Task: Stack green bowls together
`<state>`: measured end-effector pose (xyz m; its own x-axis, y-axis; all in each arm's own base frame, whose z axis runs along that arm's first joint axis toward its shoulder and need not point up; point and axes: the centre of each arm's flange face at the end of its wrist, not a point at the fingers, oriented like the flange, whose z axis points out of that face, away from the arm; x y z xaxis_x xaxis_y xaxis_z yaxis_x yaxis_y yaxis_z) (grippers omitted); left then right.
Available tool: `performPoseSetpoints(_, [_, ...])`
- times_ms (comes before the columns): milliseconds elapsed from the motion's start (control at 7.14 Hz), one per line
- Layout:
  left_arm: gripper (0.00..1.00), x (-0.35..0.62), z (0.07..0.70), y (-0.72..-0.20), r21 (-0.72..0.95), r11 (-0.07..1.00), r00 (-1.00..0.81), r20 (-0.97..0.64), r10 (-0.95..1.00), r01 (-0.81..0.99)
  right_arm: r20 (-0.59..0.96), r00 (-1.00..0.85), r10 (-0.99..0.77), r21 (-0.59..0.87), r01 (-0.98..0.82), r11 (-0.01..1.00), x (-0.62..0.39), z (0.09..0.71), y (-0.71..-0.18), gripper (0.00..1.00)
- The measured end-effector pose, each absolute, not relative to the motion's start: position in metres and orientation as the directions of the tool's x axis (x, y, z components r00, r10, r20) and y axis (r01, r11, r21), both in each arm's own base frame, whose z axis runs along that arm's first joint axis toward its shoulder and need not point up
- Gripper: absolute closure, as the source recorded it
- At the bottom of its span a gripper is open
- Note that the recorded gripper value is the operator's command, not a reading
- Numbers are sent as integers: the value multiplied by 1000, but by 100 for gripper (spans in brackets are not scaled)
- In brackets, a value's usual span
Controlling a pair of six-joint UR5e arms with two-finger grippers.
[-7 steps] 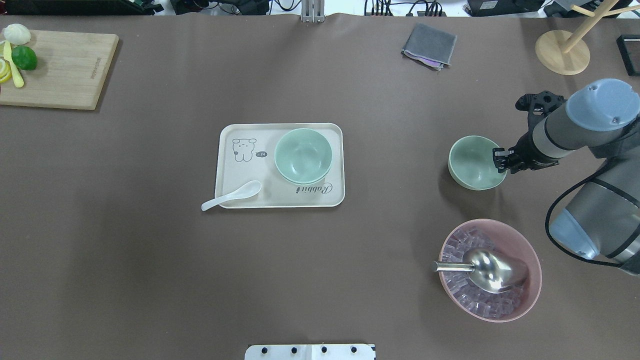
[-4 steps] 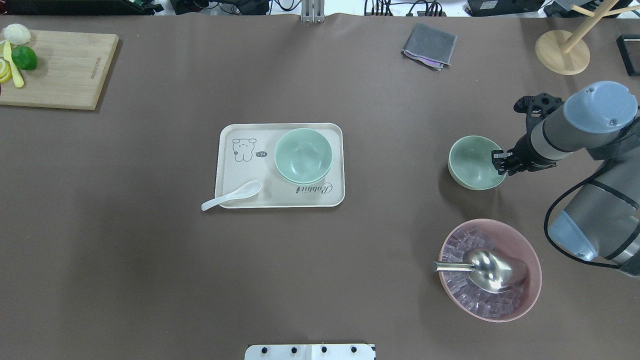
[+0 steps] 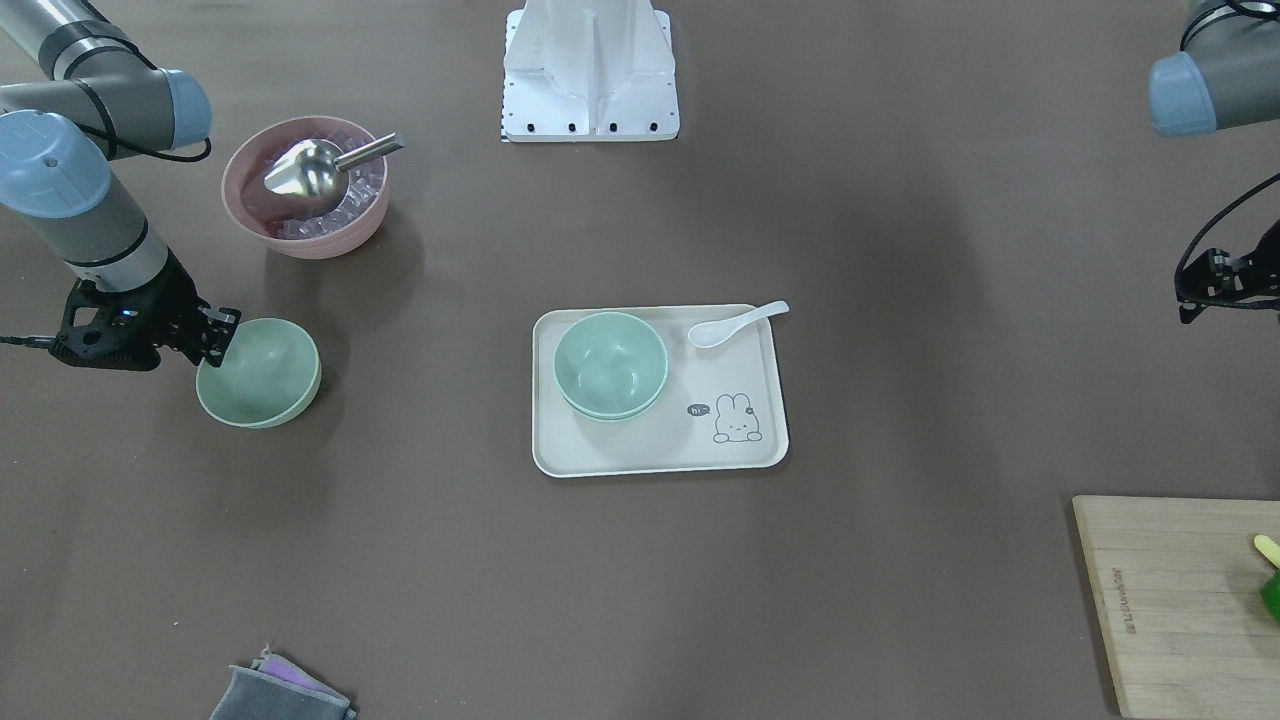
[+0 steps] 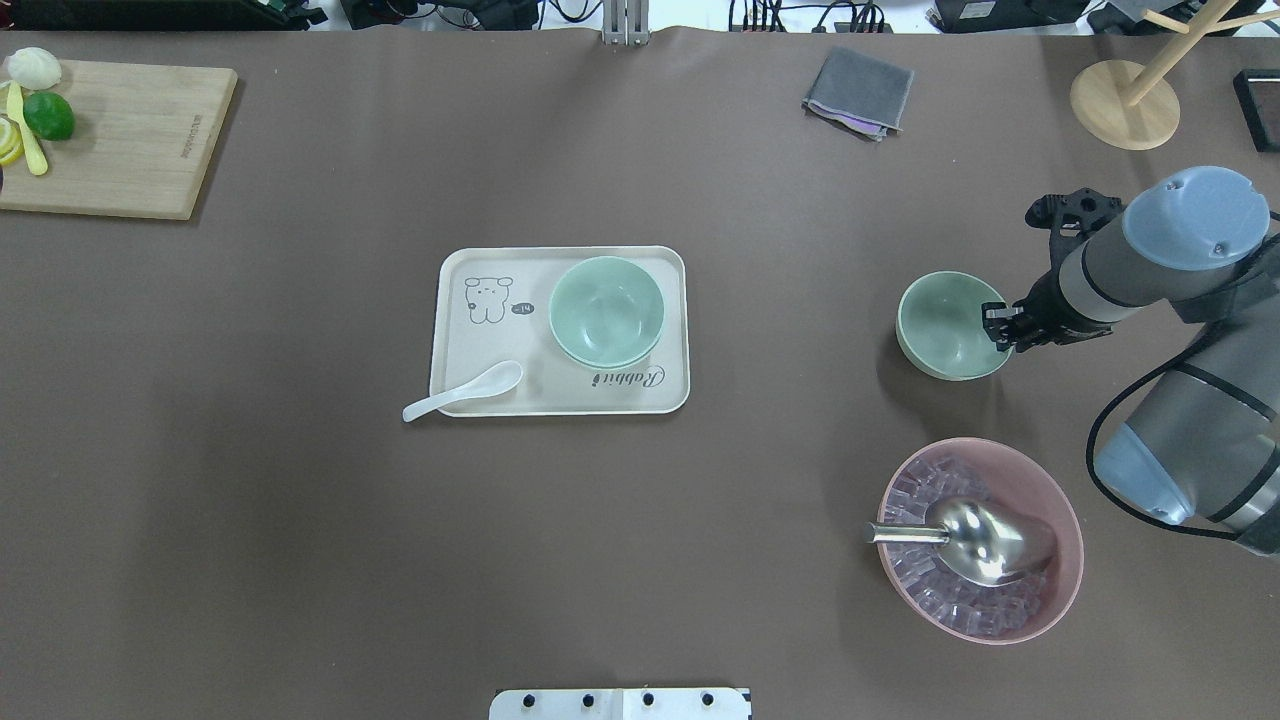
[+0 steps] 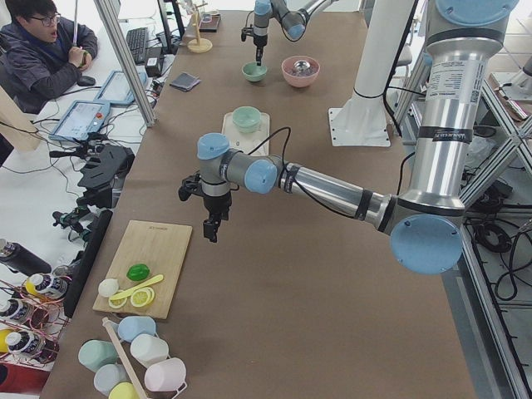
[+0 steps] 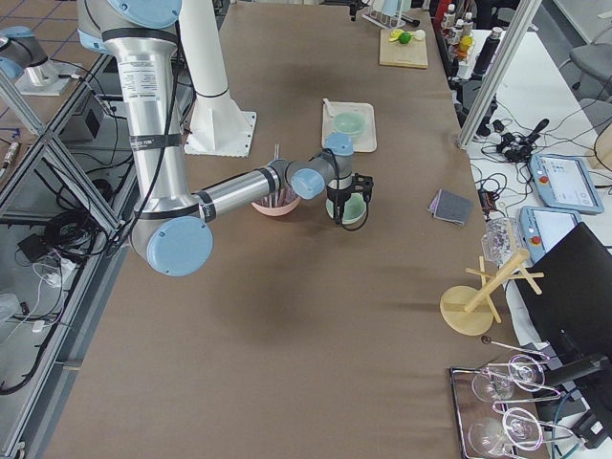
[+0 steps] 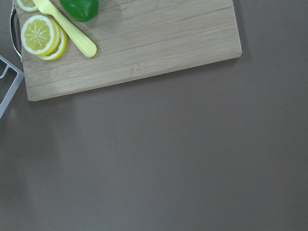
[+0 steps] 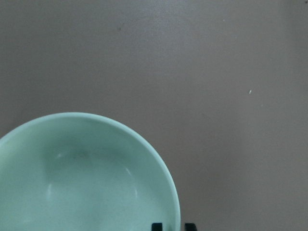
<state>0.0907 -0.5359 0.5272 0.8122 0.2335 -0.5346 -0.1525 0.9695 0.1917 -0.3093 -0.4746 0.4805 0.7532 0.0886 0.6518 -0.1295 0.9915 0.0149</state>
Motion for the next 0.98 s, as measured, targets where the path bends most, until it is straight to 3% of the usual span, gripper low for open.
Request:
performPoseSetpoints(560, [2, 91, 529, -536, 189, 970, 813, -534, 232, -153, 658, 748, 85, 19, -129, 991, -310, 475, -475, 97])
performPoseSetpoints(981, [2, 91, 529, -536, 188, 970, 814, -533, 232, -153, 692, 719, 69, 40, -134, 990, -313, 441, -480, 100])
